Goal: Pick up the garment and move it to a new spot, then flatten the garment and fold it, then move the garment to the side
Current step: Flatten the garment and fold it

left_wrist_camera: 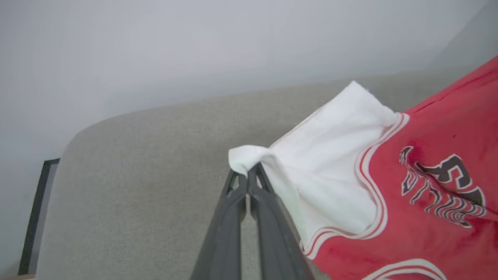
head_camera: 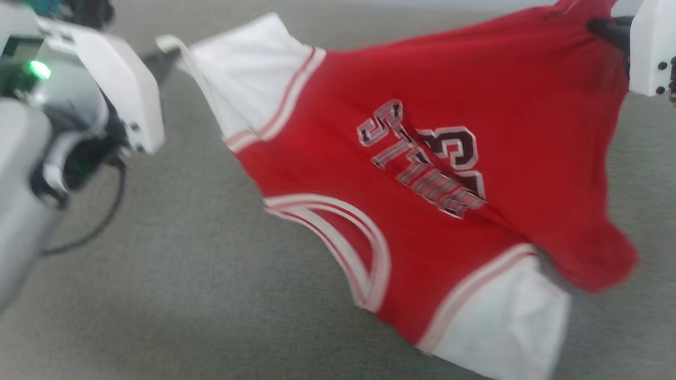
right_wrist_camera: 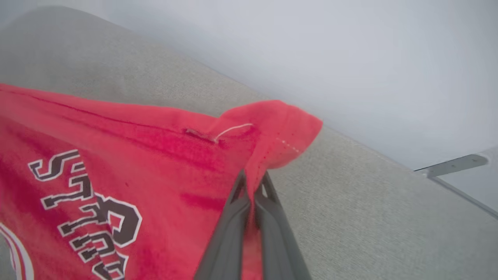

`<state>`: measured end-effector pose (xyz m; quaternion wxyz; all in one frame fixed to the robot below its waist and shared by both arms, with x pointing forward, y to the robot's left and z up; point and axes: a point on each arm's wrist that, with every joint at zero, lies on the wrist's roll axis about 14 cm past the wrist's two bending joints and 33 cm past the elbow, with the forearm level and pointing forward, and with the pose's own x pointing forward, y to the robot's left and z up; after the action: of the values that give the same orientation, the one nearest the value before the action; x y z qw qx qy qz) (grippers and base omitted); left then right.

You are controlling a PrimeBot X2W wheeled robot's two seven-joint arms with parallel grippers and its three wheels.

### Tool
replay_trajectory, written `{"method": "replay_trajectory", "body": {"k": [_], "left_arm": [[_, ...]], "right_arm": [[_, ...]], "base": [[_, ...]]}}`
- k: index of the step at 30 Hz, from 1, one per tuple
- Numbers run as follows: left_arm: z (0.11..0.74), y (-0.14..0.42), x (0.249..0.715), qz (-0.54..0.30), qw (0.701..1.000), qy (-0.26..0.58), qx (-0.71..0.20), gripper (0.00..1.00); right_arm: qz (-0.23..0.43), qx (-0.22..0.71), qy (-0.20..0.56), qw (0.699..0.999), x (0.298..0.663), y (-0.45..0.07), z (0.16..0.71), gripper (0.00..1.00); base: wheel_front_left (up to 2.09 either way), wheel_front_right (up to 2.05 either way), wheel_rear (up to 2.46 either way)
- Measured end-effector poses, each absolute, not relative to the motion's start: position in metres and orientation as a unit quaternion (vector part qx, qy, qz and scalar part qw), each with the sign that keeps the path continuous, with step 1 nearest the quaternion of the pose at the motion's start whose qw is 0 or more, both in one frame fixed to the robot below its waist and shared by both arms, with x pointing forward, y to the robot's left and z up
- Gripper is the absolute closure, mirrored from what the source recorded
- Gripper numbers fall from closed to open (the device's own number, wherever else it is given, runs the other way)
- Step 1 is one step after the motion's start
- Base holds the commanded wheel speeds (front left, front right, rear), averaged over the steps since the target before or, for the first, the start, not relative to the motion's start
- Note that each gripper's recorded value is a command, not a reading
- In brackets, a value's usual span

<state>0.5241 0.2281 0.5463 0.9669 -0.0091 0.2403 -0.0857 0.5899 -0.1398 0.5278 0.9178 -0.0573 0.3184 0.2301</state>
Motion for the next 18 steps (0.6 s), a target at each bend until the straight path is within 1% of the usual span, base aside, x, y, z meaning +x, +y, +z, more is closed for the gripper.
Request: {"method": "replay_trajectory", "body": {"k": [8,18], "left_arm": [[0.638,0.222,0.542,-0.087,0.980,0.176,0.038,1.00],[0.713,0.201,0.551,-0.103,0.986,0.110,0.070,1.00]], "right_arm": [[0.208,-0.069,0.237,0.946,0.566,-0.166,0.607,1.00],[0.190,-0.079,0.174,0.963,0.536,-0.184,0.669,1.00]], "base": [[0.00,0.00,0.00],[0.00,0.00,0.00]]}}
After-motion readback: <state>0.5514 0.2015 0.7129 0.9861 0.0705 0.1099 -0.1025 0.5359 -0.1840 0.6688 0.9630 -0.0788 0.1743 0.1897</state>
